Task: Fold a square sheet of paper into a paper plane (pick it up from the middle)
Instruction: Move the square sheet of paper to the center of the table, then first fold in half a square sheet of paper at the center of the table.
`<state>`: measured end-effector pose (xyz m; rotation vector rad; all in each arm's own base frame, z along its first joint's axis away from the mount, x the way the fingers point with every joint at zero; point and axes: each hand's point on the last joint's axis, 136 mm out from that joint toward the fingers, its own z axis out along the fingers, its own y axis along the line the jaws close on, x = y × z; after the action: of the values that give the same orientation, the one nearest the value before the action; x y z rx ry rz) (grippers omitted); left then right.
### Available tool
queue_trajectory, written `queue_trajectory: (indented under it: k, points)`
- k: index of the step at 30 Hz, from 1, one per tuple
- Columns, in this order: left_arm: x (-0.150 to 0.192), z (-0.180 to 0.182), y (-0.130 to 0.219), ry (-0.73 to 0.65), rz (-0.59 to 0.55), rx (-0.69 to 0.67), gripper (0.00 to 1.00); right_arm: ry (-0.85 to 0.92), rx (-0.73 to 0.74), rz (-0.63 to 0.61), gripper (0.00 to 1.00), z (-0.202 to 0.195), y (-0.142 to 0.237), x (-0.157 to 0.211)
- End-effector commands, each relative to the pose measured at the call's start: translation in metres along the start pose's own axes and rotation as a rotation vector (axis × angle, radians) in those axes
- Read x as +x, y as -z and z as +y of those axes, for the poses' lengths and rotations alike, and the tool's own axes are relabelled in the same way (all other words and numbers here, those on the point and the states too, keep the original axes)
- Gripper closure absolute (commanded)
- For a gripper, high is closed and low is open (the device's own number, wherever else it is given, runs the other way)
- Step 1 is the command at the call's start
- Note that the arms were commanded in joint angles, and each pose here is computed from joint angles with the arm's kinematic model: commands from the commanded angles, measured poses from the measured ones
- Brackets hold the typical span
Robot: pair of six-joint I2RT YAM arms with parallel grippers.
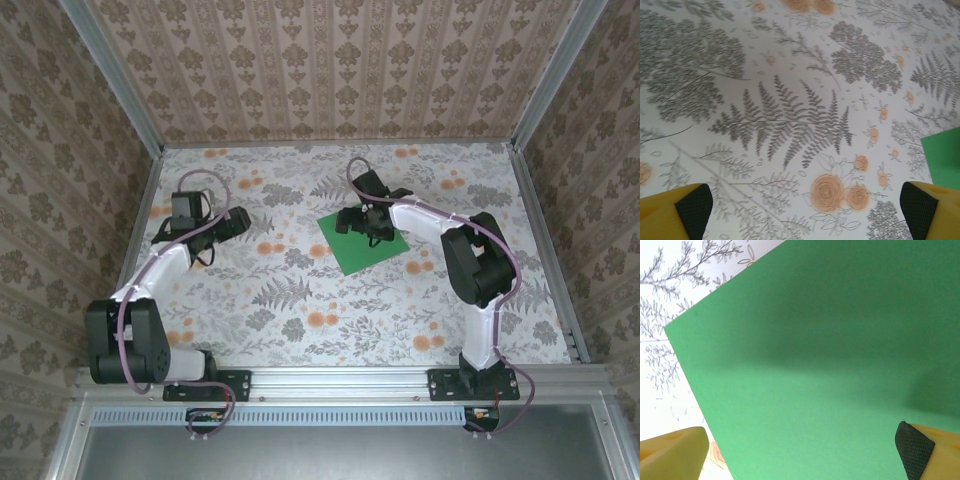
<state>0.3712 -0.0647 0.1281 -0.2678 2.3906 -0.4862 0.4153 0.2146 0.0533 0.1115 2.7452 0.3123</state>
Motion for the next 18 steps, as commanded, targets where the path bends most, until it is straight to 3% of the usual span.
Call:
queue_trajectory:
  k: [1, 7, 18]
  points:
    - [0.001, -0.028, -0.002, -0.043, 0.039, 0.069, 0.0, 0.279, 0.095, 0.043, 0.0, -0.009, 0.021, 0.005]
    - [0.003, -0.043, -0.015, -0.015, 0.058, 0.085, 0.0, 0.497, 0.113, 0.12, 0.0, -0.005, 0.015, 0.008]
    - [0.013, -0.049, -0.027, 0.089, 0.071, 0.143, 0.0, 0.507, 0.143, 0.226, 0.03, -0.001, -0.014, 0.005]
